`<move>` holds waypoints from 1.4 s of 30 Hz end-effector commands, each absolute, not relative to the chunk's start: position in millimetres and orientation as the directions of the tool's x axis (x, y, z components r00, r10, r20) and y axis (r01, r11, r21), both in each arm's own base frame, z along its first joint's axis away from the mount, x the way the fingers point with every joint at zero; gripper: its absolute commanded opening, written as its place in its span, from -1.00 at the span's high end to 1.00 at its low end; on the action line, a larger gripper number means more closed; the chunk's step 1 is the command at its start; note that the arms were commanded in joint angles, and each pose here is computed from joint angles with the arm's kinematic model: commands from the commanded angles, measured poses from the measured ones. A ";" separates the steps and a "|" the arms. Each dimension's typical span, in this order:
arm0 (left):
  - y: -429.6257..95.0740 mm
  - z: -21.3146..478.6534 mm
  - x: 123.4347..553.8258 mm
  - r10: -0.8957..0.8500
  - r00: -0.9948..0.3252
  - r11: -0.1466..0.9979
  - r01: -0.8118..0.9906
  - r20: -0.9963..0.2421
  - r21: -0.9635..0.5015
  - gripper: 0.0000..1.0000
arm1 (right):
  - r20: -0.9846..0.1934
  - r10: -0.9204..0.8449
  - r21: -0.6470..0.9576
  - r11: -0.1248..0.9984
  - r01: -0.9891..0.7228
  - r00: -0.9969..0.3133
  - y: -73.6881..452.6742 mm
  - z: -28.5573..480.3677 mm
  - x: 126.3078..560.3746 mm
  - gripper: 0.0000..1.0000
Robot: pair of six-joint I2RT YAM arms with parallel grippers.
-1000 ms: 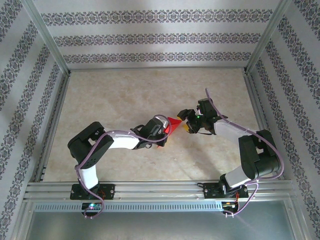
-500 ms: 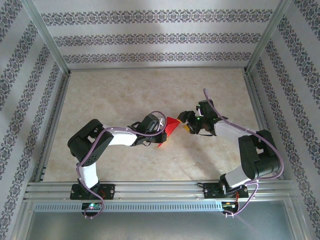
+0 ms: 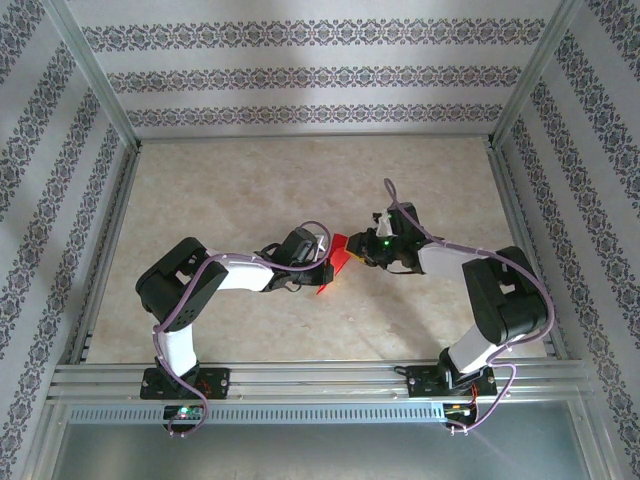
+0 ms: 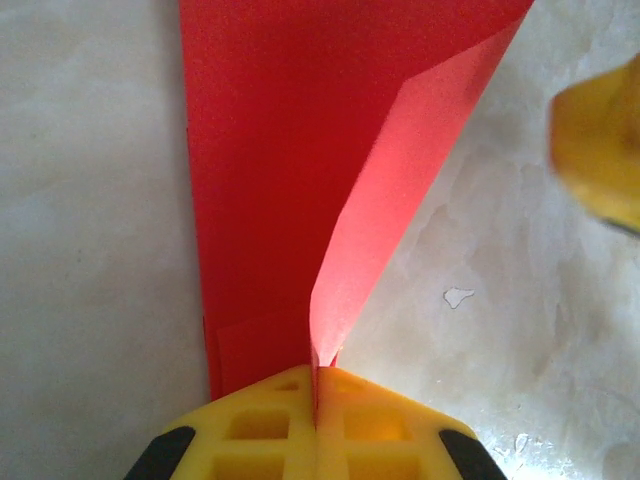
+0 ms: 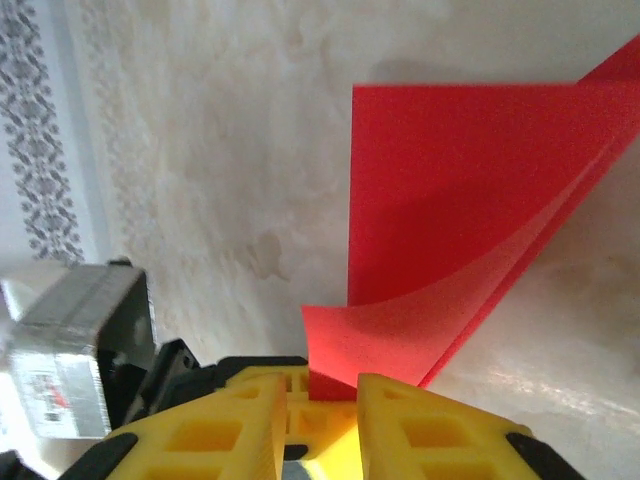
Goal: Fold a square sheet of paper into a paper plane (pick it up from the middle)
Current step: Fold the wing for the fifth time at the center of the table.
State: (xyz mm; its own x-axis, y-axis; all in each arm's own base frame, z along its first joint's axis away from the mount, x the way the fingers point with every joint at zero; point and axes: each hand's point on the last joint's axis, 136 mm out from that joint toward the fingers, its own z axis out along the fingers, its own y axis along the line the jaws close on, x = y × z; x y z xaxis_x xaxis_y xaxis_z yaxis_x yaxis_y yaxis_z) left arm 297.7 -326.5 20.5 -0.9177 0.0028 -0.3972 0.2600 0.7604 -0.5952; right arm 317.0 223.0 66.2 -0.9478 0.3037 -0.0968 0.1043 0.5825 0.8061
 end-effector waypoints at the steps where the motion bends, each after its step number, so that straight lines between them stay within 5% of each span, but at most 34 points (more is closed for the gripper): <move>1: -303.5 -17.6 278.9 0.011 -0.957 0.817 0.177 -0.291 -0.549 0.93 | -0.138 0.250 0.826 0.564 0.028 -0.959 235.9 71.1 322.2 0.54; 20: -299.8 -25.8 275.4 0.005 -0.962 0.820 0.161 -0.274 -0.549 0.72 | -0.073 0.182 0.828 0.559 0.042 -0.981 254.8 46.1 321.3 0.57; 42: -294.2 -40.0 270.3 -0.005 -0.971 0.836 0.128 -0.240 -0.533 0.80 | -0.027 0.181 0.799 0.595 0.087 -0.983 251.0 24.3 317.1 0.57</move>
